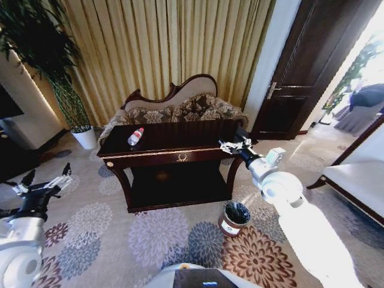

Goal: Move to the front of the table and place the trash on the table into the trash bin.

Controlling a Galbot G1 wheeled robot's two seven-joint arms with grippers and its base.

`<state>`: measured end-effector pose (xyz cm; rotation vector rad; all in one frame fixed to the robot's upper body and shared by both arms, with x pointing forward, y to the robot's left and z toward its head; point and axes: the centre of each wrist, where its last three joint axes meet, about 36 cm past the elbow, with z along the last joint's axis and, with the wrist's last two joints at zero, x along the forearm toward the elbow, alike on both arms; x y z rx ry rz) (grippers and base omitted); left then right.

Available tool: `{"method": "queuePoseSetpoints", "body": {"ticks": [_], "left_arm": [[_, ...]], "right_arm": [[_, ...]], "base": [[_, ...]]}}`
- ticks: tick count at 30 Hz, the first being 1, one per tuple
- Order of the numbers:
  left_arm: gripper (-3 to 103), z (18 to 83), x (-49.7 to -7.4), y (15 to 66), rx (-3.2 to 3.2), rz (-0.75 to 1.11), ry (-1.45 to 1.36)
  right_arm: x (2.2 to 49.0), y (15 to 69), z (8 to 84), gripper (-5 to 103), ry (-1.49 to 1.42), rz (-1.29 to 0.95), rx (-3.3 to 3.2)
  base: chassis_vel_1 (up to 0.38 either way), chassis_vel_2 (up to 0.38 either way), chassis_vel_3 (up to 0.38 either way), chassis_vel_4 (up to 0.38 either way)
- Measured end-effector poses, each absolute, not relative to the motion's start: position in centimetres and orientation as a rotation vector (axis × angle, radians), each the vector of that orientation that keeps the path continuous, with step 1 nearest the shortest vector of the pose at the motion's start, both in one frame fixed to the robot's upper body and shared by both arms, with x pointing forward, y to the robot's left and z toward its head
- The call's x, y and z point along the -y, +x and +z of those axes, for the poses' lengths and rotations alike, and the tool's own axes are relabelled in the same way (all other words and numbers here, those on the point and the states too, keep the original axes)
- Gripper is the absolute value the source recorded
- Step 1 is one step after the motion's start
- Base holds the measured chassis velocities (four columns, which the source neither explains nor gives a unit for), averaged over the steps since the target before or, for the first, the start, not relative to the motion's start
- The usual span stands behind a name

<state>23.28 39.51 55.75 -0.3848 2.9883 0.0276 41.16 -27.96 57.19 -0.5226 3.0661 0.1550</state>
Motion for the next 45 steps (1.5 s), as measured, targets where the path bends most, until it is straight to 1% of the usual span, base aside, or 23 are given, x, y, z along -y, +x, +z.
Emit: {"method": "queuePoseSetpoints", "body": {"ticks": [17, 24, 29, 45], "left_arm": [[100, 56.1, -39.3, 23.1, -2.998, 0.045, -0.372], [100, 56.1, -39.1, 23.1, -3.001, 0.043, -0.36], [100, 56.1, -38.9, 23.1, -3.004, 0.041, -0.356], [100, 56.1, -38.6, 23.0, -3.006, 0.035, -0.357]], "right_arm": [[28.0, 41.7, 57.1, 100, -0.526, 0.13, -3.073], [27.6, 41.4, 57.2, 100, -0.569, 0.102, -3.079], [27.2, 42.2, 57.1, 100, -0.597, 0.094, -3.094], [26.8, 42.7, 56.2, 100, -0.597, 0.125, -3.114]], "base": [[-0.081, 0.08, 0.087, -0.08], [-0.076, 0.07, 0.077, -0.082], [-0.071, 0.076, 0.08, -0.077], [-0.079, 0.089, 0.087, -0.085]]}}
